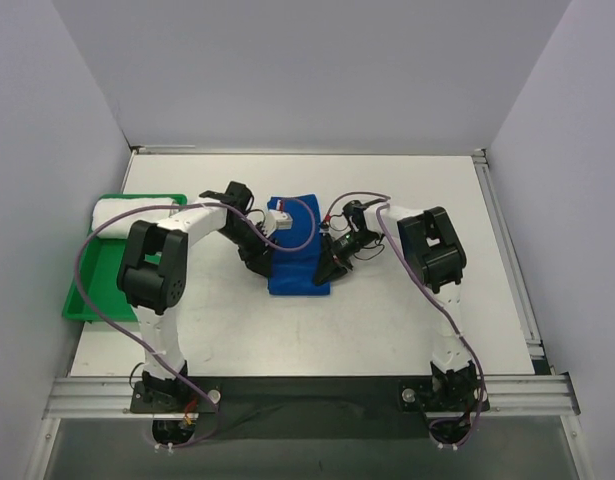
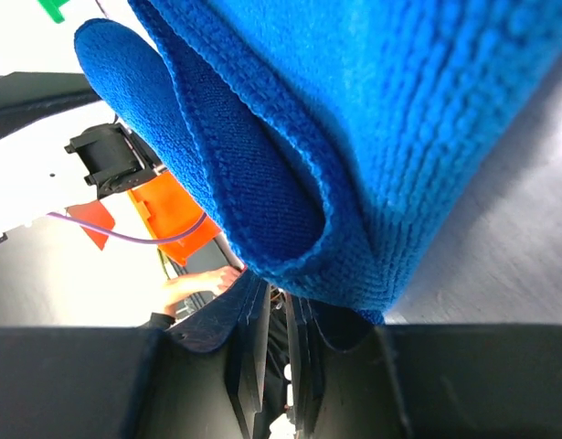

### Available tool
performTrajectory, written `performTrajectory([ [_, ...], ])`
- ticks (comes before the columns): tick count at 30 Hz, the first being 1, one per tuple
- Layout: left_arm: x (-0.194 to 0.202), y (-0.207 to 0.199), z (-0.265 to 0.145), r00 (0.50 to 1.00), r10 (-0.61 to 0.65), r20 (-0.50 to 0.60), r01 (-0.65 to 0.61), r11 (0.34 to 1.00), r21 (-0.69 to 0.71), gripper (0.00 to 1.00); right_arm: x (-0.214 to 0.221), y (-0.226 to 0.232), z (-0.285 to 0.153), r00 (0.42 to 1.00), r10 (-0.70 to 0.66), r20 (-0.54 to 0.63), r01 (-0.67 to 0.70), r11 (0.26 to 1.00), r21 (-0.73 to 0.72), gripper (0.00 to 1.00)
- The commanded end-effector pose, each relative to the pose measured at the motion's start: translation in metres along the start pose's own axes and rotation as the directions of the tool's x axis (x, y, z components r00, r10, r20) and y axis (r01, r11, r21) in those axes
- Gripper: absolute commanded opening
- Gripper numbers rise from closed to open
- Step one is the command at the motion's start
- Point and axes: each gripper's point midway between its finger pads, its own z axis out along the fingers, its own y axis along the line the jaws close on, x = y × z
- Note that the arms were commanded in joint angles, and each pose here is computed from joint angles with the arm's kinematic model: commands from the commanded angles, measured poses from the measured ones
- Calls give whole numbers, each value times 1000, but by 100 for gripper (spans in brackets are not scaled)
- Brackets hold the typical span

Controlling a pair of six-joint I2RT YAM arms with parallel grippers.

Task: Roll the towels
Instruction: Roll the towel

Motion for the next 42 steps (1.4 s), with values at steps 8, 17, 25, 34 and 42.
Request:
performTrajectory([
  [8, -37, -42, -52, 933, 360, -3, -348, 899, -265, 59, 20, 14, -1, 997, -77, 5, 76, 988, 132, 16],
  [17, -37, -79, 2, 810, 554, -195, -586, 745, -319, 75, 21, 8, 6, 999, -42, -14, 44, 991, 128, 17],
  [25, -30, -71, 38, 741, 615, -268, -670, 653, -353, 74, 20, 8, 8, 1000, -19, -22, 21, 994, 106, 16],
  [34, 14, -71, 70, 760, 575, -303, -635, 756, -158, 35, 16, 14, -5, 999, -42, 10, 41, 996, 85, 11],
  [42, 35, -103, 69, 823, 502, -266, -502, 862, 71, 10, -9, 38, -88, 961, -145, 234, 134, 989, 65, 25],
])
